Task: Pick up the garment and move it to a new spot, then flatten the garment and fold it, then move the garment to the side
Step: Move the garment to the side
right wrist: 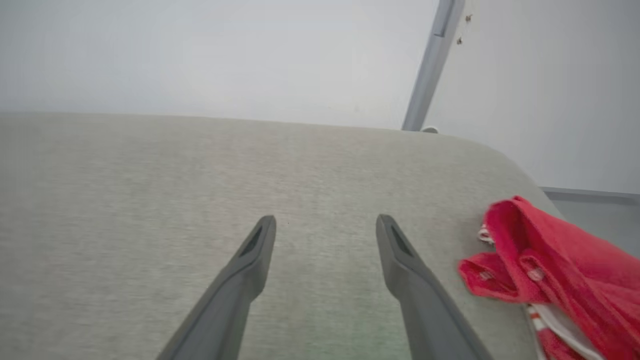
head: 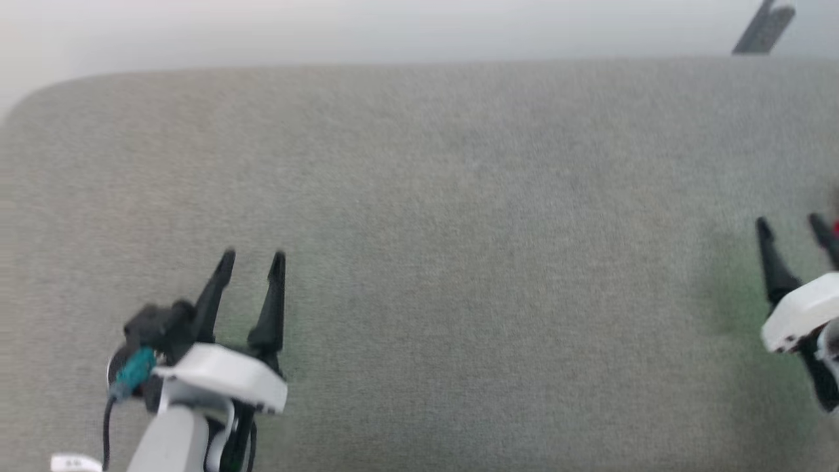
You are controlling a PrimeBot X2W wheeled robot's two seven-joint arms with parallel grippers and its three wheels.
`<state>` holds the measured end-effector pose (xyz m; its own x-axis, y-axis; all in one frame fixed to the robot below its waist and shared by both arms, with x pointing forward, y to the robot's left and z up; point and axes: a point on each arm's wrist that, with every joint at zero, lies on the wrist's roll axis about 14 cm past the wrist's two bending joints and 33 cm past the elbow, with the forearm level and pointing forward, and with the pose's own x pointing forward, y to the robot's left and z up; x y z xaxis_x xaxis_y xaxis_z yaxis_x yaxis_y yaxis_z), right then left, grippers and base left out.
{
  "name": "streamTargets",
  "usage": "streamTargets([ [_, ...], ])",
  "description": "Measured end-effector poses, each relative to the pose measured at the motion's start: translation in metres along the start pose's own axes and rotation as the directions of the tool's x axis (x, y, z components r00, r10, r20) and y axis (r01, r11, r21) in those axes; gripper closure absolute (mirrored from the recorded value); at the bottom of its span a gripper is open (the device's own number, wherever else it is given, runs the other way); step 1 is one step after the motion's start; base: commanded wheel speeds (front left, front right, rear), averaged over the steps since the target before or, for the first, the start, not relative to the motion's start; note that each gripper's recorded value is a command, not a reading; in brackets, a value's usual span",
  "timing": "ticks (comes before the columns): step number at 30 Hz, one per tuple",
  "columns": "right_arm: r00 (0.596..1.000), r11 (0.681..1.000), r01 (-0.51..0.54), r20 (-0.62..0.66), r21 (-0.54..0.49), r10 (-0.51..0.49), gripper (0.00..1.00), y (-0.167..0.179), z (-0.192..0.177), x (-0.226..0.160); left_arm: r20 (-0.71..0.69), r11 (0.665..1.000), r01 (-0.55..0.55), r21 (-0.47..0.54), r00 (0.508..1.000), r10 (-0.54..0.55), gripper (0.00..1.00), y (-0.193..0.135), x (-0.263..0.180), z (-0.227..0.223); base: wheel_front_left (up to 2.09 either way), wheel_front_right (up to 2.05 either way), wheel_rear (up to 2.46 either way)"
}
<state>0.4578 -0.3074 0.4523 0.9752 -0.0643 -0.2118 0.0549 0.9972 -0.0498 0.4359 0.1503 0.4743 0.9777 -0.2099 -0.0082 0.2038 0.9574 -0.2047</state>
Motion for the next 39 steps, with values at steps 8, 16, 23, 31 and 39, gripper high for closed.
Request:
streamTargets([
  [8, 0.989, 0.991, -0.113, 0.103, 0.076, 0.105, 0.00, 0.054, 0.015, -0.029, -0.006, 0.994, -0.109, -0.028, 0.994, 0.108, 0.00, 0.018, -0.054, -0.002, 0.00, 0.00, 0.00],
  [16, 0.971, 0.985, -0.144, 0.203, 0.092, 0.123, 0.00, 0.062, 0.036, -0.059, 0.020, 0.986, -0.162, -0.034, 0.986, 0.163, 0.00, 0.027, -0.091, 0.004, 0.00, 0.00, 0.00],
  [23, 0.962, 0.987, -0.125, 0.257, 0.101, 0.096, 0.00, 0.056, 0.048, -0.083, 0.067, 0.989, -0.149, -0.002, 0.987, 0.149, 0.00, 0.023, -0.103, 0.018, 0.00, 0.00, 0.00],
  [31, 0.963, 0.989, -0.085, 0.264, 0.121, 0.051, 0.00, 0.049, 0.054, -0.106, 0.093, 0.989, -0.143, 0.028, 0.986, 0.140, 0.00, 0.020, -0.119, 0.025, 0.00, 0.00, 0.00],
  [39, 0.965, 0.989, -0.062, 0.260, 0.134, 0.025, 0.00, 0.047, 0.056, -0.116, 0.097, 0.988, -0.149, 0.032, 0.985, 0.145, 0.00, 0.019, -0.126, 0.026, 0.00, 0.00, 0.00],
])
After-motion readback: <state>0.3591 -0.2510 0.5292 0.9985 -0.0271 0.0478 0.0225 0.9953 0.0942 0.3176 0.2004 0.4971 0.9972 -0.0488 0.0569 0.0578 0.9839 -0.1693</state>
